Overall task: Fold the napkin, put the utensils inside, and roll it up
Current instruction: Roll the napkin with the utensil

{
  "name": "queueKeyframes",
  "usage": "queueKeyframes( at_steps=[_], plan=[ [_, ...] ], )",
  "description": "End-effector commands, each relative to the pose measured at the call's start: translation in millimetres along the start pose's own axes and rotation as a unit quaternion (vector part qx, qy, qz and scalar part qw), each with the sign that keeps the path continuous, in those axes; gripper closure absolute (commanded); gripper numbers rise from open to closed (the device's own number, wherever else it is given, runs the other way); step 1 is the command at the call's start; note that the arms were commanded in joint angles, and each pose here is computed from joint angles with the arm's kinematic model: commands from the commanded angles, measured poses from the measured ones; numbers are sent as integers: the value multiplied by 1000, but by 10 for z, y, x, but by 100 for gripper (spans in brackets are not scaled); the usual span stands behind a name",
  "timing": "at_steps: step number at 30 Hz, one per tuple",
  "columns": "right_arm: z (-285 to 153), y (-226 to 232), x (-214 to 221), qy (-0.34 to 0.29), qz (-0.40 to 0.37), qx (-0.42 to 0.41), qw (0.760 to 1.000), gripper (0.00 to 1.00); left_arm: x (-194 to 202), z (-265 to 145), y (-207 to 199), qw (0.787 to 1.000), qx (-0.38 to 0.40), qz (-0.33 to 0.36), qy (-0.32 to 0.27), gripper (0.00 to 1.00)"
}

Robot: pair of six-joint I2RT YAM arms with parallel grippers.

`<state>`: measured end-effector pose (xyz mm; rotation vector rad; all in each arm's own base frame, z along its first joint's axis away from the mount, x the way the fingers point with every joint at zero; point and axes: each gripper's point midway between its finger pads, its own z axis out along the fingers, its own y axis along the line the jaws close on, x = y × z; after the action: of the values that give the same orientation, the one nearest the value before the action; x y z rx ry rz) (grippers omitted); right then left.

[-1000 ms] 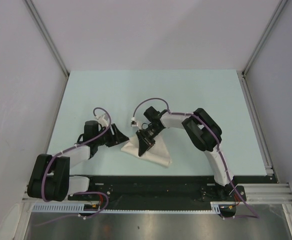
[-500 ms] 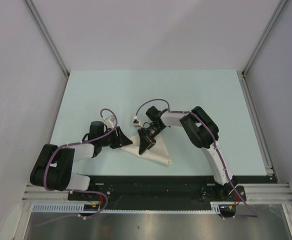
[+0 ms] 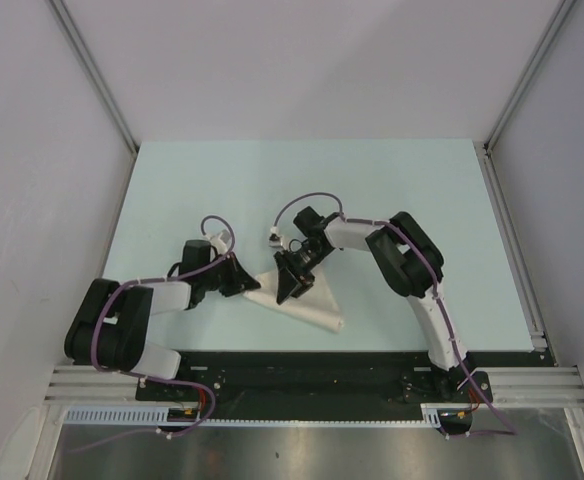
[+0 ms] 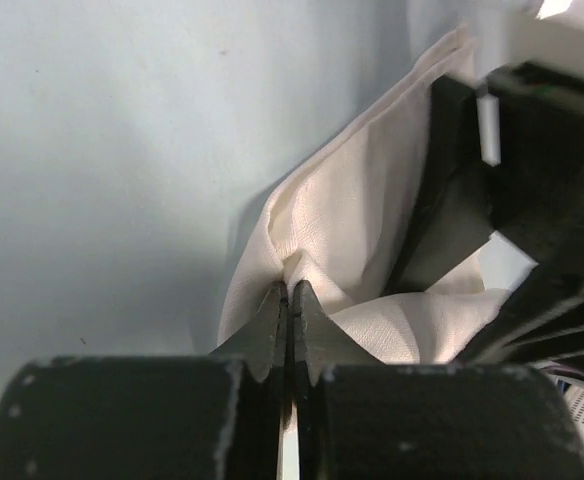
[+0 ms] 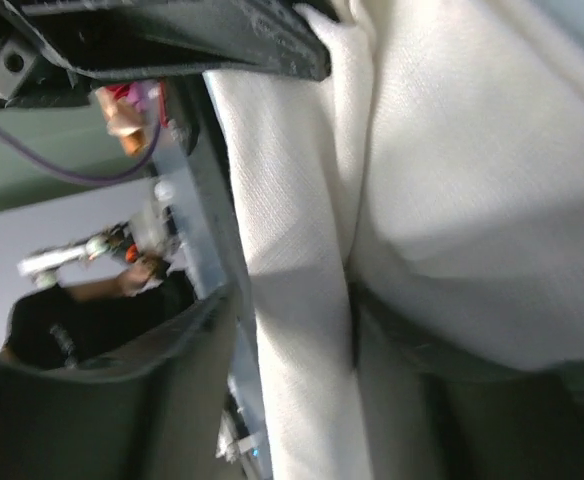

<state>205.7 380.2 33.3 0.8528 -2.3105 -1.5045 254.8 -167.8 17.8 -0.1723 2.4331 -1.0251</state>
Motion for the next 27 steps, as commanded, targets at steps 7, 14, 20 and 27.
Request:
queueKeyframes(
  at_steps=[7,14,20,27],
  plan=[
    [-558,344,-514,-159,-226,261,925,37,-10,36,83,999,-39,-3,31,100],
    [-287,361,-303,-162,-376,424,808,37,3,91,93,998,-38,-8,50,100],
    [-128,295,-225,-144,-411,473,765,37,0,129,91,998,-34,-11,56,100],
    [-68,216,-196,-137,-437,512,727,36,-13,135,74,998,-30,-10,58,100]
  ],
)
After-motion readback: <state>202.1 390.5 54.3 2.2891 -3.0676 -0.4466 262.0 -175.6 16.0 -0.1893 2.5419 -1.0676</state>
